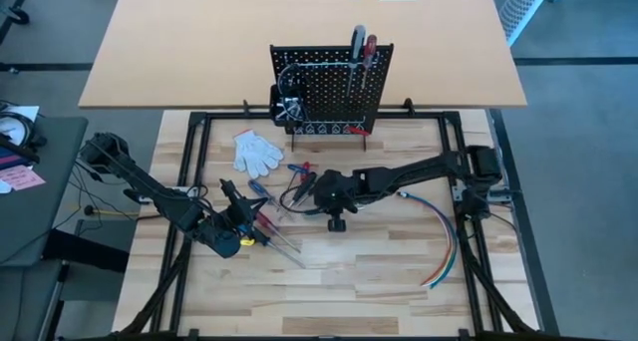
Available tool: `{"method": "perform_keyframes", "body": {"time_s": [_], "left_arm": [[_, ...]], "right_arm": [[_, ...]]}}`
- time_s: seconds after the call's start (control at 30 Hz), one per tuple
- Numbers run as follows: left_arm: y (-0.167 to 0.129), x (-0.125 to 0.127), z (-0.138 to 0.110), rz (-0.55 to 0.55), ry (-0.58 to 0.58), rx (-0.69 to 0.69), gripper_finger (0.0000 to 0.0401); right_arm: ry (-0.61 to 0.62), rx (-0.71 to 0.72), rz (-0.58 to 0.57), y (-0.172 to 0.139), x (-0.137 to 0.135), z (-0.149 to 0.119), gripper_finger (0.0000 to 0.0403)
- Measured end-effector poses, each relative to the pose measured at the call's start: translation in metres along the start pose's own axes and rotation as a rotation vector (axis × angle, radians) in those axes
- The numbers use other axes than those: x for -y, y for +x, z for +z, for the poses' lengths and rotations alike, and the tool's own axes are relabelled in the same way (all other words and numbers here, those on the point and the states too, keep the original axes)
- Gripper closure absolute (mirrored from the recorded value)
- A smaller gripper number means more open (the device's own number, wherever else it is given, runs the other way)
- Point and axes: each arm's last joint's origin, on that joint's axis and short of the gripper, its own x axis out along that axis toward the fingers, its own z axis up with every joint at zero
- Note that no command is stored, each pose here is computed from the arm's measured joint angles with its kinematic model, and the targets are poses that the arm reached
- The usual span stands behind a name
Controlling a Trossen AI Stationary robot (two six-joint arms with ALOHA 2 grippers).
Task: Hang tools onto peg board
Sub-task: Hang the grey screwdriver in the pegboard
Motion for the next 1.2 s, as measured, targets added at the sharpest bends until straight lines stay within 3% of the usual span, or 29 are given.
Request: {"method": "perform_keyframes", "body": {"time_s": [0.27, 0.4, 0.57, 0.83, 1.03, 1.2], "left_arm": [[0.0, 0.0, 0.0, 0.0, 0.0, 0.0, 0.0401], [0.0, 0.0, 0.0, 0.0, 0.0, 0.0, 0.0401], [0.0, 0.0, 0.0, 0.0, -0.003, 0.001, 0.0401], [0.0, 0.0, 0.0, 0.0, -0.004, 0.002, 0.0401], [0.0, 0.0, 0.0, -0.001, -0.003, 0.001, 0.0401], [0.0, 0.001, 0.0, -0.021, 0.001, -0.01, 0.0401]], "right_arm": [[-0.002, -0.189, 0.018, -0.003, -0.003, -0.018, 0.0225], [-0.013, -0.246, 0.025, 0.018, -0.006, -0.029, 0.0194], [-0.024, -0.256, 0.02, 0.032, -0.005, -0.034, 0.0213], [-0.021, -0.25, 0.019, 0.036, -0.005, -0.034, 0.0314], [-0.004, -0.236, 0.015, 0.037, -0.008, -0.035, 0.0318], [0.066, -0.127, 0.003, 0.027, -0.007, -0.049, 0.0318]]}}
